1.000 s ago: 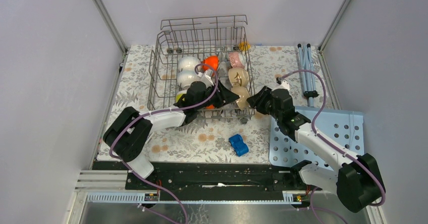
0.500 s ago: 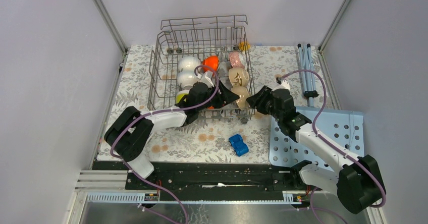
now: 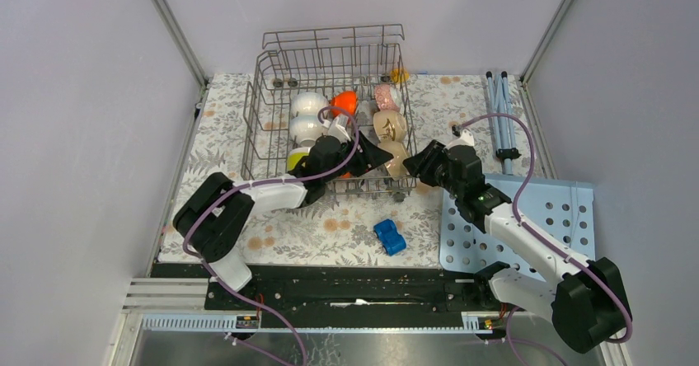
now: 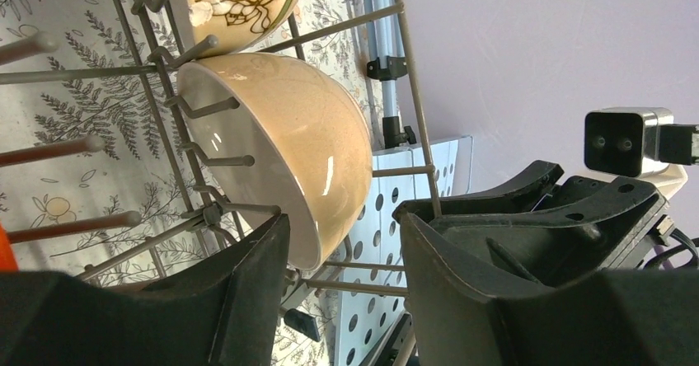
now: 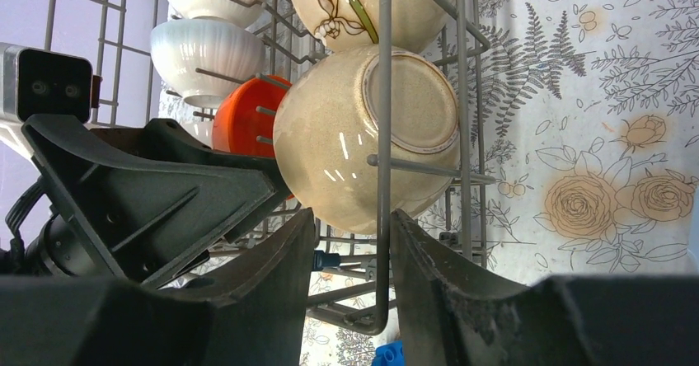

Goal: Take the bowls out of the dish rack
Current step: Pick up the bowl from the dish rack.

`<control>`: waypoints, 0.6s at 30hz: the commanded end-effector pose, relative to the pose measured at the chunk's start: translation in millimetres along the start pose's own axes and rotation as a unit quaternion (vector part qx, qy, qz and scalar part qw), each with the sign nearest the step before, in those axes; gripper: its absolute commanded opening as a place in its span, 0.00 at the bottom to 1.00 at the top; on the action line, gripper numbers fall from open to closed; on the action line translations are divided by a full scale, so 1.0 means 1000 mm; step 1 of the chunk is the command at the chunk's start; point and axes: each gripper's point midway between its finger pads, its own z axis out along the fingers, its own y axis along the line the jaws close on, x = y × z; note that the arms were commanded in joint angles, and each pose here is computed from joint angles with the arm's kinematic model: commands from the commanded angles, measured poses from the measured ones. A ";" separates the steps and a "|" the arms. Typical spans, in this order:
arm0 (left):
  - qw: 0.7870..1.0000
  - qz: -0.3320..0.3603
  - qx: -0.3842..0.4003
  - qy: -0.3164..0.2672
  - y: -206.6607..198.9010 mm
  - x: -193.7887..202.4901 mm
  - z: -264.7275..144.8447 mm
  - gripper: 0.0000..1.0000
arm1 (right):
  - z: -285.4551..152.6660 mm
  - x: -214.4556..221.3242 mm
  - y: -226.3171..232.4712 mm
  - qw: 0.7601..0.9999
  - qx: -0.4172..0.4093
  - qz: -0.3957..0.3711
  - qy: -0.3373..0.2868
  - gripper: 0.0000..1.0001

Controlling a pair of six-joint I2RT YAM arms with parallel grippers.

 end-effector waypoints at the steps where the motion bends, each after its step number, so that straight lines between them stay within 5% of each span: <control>1: 0.999 0.005 0.040 -0.031 -0.016 -0.013 0.005 0.55 | -0.004 -0.009 0.015 1.000 -0.029 0.002 -0.006 0.45; 18: 0.996 -0.012 0.082 -0.032 -0.017 -0.008 0.010 0.37 | -0.005 0.004 0.019 0.998 -0.054 0.025 0.014 0.39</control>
